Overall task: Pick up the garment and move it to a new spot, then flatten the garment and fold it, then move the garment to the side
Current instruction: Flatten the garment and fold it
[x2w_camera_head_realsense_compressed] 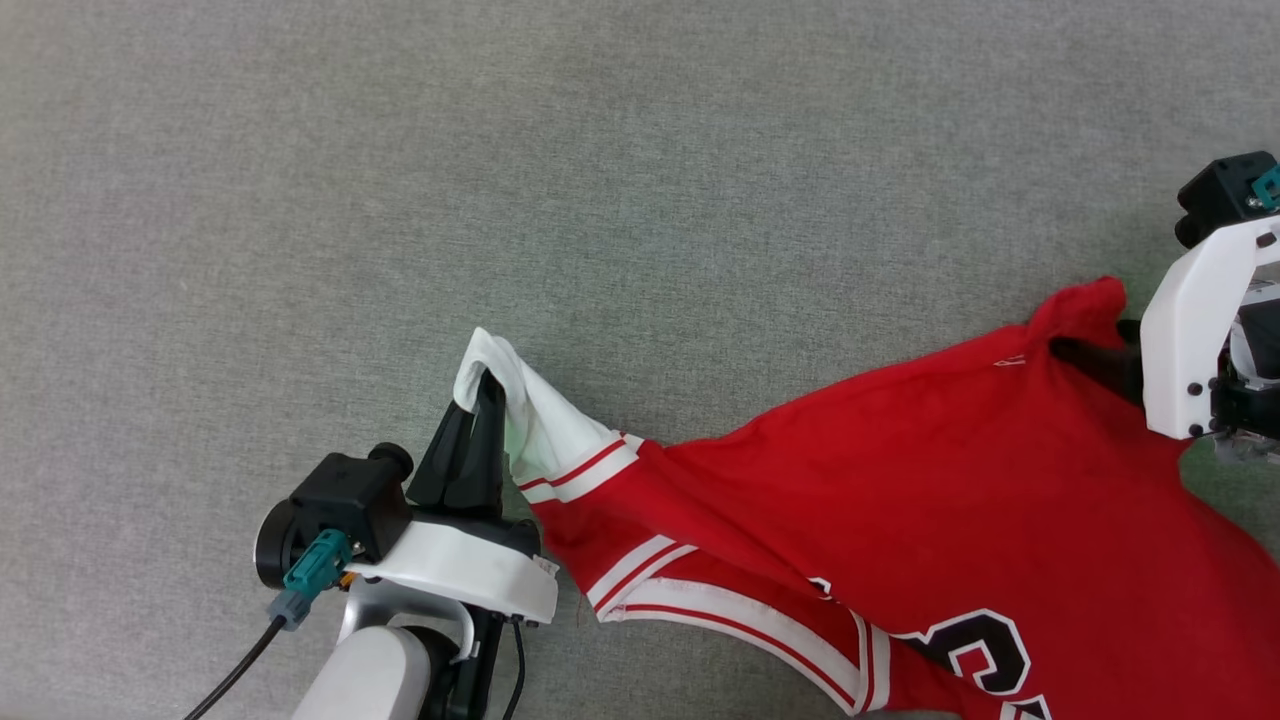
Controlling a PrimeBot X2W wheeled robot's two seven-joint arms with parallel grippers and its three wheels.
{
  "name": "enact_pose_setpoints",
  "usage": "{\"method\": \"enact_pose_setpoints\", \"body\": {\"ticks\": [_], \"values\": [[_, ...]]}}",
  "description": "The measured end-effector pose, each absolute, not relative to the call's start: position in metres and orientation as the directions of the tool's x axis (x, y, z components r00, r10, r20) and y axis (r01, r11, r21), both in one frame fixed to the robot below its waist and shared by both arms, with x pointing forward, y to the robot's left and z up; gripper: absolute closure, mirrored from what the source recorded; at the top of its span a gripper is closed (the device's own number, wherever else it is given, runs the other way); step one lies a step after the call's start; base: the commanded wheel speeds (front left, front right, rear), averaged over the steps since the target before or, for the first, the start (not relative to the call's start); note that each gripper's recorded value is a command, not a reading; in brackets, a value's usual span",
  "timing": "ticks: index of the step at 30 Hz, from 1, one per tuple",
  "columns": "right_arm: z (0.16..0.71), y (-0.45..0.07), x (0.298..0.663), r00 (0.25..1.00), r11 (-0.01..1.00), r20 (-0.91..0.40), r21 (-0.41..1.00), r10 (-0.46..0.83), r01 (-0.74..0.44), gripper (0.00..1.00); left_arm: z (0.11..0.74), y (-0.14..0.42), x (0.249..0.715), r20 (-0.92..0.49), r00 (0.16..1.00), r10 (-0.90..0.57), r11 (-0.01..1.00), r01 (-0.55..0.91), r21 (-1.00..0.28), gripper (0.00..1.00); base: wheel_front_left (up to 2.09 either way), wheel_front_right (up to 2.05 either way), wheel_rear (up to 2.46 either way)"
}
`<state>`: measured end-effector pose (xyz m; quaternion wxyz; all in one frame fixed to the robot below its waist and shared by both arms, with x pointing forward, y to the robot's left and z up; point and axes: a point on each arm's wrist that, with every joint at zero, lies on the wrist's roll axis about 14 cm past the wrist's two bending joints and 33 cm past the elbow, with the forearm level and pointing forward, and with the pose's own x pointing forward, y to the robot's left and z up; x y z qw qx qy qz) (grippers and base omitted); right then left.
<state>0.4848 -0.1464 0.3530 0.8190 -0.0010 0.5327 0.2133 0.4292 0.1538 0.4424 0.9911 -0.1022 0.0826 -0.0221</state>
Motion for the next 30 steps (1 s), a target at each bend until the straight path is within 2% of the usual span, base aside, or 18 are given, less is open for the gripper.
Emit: {"method": "enact_pose_setpoints", "body": {"ticks": [1, 2, 6, 9, 15, 23, 27, 30], "values": [[0.352, -0.146, 0.485, 0.326, 0.907, -0.88, 0.227, 0.347, -0.354, 0.75, 0.441, 0.156, 0.428, -0.163, 0.985, -0.054, 0.979, 0.02, -0.205, 1.0, 0.0, 0.0, 0.0], [0.352, -0.145, 0.484, 0.316, 0.906, -0.883, 0.229, 0.347, -0.356, 1.0, 0.439, 0.157, 0.427, -0.168, 0.984, -0.052, 0.978, 0.016, -0.207, 1.0, 0.0, 0.0, 0.0], [0.357, -0.139, 0.482, 0.327, 0.899, -0.874, 0.232, 0.36, -0.371, 1.0, 0.442, 0.16, 0.424, -0.161, 0.986, -0.043, 0.978, 0.008, -0.21, 1.0, 0.0, 0.0, 0.0], [0.366, -0.137, 0.481, 0.372, 0.898, -0.851, 0.225, 0.37, -0.379, 1.0, 0.449, 0.168, 0.423, -0.143, 0.989, -0.028, 0.98, -0.001, -0.199, 1.0, 0.0, 0.0, 0.0], [0.407, -0.14, 0.487, 0.545, 0.907, -0.748, 0.183, 0.379, -0.379, 1.0, 0.481, 0.194, 0.422, -0.057, 0.998, 0.029, 0.986, -0.038, -0.165, 1.0, 0.0, 0.0, 0.0], [0.505, -0.15, 0.5, 0.832, 0.932, -0.419, 0.161, 0.363, -0.326, 1.0, 0.563, 0.21, 0.439, 0.16, 0.987, 0.033, 0.99, -0.011, -0.137, 1.0, 0.0, 0.0, 0.0], [0.548, -0.162, 0.499, 0.92, 0.945, -0.234, 0.171, 0.315, -0.28, 1.0, 0.605, 0.204, 0.452, 0.268, 0.963, 0.011, 0.99, 0.027, -0.136, 1.0, 0.0, 0.0, 0.0], [0.58, -0.171, 0.499, 0.957, 0.951, -0.102, 0.182, 0.271, -0.25, 1.0, 0.64, 0.192, 0.465, 0.353, 0.935, -0.027, 0.989, 0.077, -0.13, 1.0, 0.0, 0.0, 0.0]]}}
